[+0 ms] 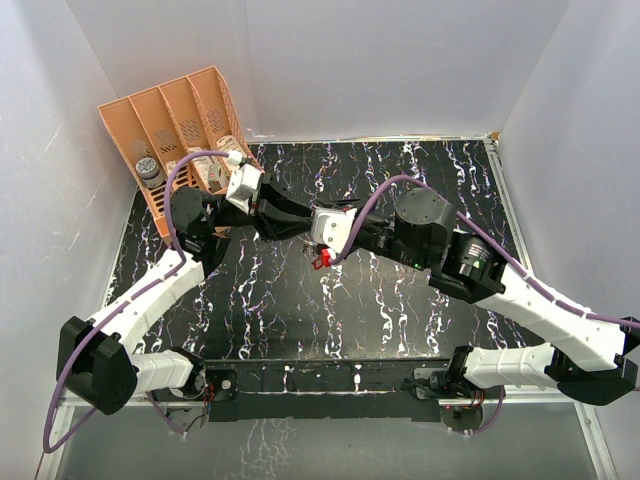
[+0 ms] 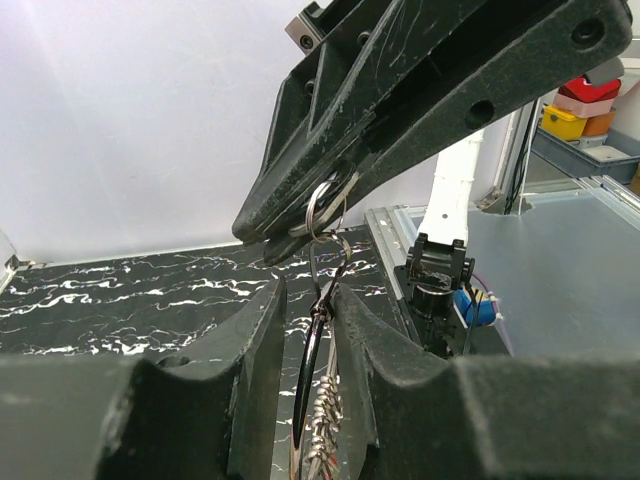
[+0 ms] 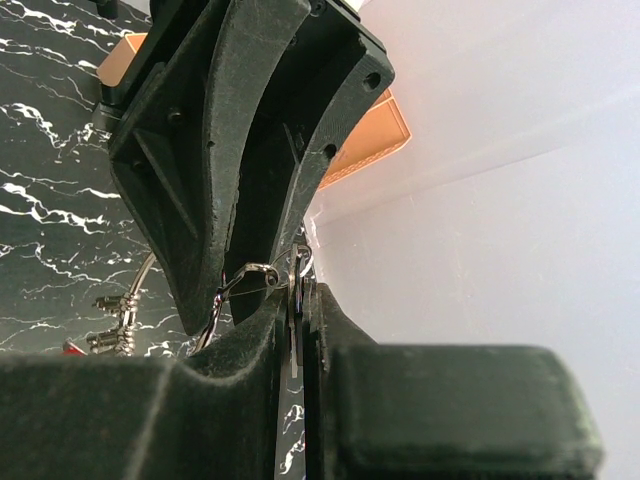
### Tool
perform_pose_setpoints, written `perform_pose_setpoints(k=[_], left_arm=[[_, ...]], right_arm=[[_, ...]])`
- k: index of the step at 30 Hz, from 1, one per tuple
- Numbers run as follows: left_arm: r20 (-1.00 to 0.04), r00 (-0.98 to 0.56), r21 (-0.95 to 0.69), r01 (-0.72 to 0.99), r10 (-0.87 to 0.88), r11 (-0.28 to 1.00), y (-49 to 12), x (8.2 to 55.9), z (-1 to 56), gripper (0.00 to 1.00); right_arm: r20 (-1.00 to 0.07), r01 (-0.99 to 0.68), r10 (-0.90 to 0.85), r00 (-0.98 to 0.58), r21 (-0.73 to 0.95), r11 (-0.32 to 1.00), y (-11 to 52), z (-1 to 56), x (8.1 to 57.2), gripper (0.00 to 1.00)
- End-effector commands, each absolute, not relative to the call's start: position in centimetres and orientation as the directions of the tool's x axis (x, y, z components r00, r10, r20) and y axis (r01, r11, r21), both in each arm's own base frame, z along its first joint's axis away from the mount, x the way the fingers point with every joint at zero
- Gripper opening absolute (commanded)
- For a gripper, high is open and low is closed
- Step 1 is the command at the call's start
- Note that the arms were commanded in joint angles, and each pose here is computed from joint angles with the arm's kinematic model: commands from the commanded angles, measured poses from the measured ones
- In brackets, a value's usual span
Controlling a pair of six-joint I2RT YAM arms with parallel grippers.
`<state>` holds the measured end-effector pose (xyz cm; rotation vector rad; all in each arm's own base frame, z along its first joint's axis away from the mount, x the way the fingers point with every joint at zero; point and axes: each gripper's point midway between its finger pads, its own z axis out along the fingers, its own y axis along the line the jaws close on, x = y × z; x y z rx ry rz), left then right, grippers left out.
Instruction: Remove the keys from the keyring
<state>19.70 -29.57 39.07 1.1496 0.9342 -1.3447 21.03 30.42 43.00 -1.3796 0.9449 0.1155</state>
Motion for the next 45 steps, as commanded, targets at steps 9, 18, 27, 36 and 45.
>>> perform_pose_setpoints(k=[9, 18, 27, 36, 45], left_arm=[[-0.959, 0.111, 0.14, 0.986, -0.26, -0.095, -29.4, 19.3, 40.0, 0.24], [-0.951, 0.116, 0.151, 0.983, -0.287, -0.101, -29.3, 19.0, 40.7, 0.26], [-0.954, 0.109, 0.144, 0.984, -0.278, -0.108, -29.4, 19.0, 40.3, 0.22], [-0.959, 0.094, 0.126, 0.986, -0.268, -0.105, -29.6, 19.2, 39.7, 0.24], [-0.95, 0.119, 0.152, 0.984, -0.289, -0.093, -29.4, 19.1, 40.1, 0.24]], right_arm=[[-0.617, -0.523, -0.394, 0.682, -0.787, 0.327, 30.0, 46.2, 21.0, 0.07], [-0.62, -0.528, -0.394, 0.679, -0.785, 0.325, 29.9, 46.0, 20.9, 0.07], [-0.621, -0.524, -0.39, 0.68, -0.783, 0.335, 29.8, 46.2, 20.9, 0.07], [-0.621, -0.521, -0.387, 0.682, -0.783, 0.338, 29.8, 46.4, 20.9, 0.08], [-0.622, -0.522, -0.39, 0.679, -0.783, 0.34, 29.7, 46.3, 20.9, 0.08]])
